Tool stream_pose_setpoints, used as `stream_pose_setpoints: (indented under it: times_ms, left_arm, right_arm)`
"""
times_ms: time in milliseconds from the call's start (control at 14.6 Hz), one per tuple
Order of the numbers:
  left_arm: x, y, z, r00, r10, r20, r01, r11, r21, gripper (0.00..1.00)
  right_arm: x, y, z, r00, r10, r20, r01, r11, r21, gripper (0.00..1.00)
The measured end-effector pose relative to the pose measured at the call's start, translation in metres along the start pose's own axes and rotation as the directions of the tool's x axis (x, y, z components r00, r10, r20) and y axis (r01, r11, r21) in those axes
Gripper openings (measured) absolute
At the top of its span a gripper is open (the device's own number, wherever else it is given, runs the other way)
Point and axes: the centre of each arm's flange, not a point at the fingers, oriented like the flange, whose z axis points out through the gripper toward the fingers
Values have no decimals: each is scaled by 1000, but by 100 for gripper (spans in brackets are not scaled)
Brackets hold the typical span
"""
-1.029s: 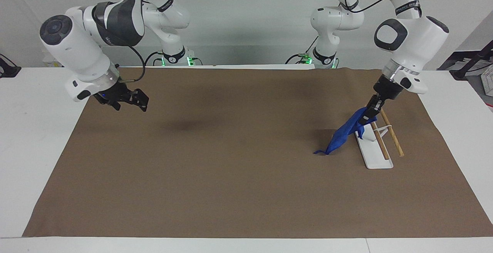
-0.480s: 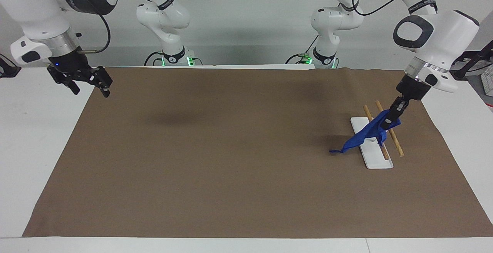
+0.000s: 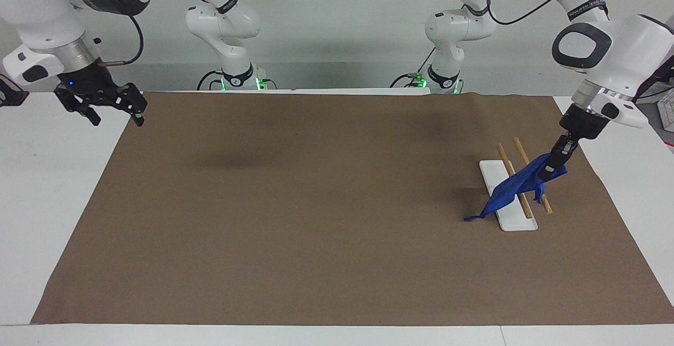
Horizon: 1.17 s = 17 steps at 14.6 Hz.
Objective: Right arm passes towel to left arm to hang
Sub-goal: 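Drape the towel over the rack rods with the left gripper, then release the towel onto the rack and withdraw the left gripper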
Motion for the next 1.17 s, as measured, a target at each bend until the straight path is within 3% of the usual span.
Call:
stream_pose_setpoints:
  times_ms: [275,686,892,961,1167]
  left_arm:
    - [14,11,-11,999,17,-32,-18,1000,-16,2]
    - [32,13,-14,996,61,-68,-60,998,13,3]
    - [38,10,-18,994,55,-90,-55,998,7,9]
    - [41,7,-19,994,53,-94,-53,999,8,2]
    - [49,-3,-21,991,91,-101,-90,996,18,2]
  right_arm:
    - [0,-2,2,1000,-4,12,4,1000,2,100]
    - [-2,-1,1,1000,-1,23,0,1000,3,100]
    - [-2,1,0,1000,2,21,-2,1000,3,100]
    - [-2,0,1,1000,0,22,-1,1000,3,100]
    - [-1,-6,1,1000,-11,23,11,1000,4,100]
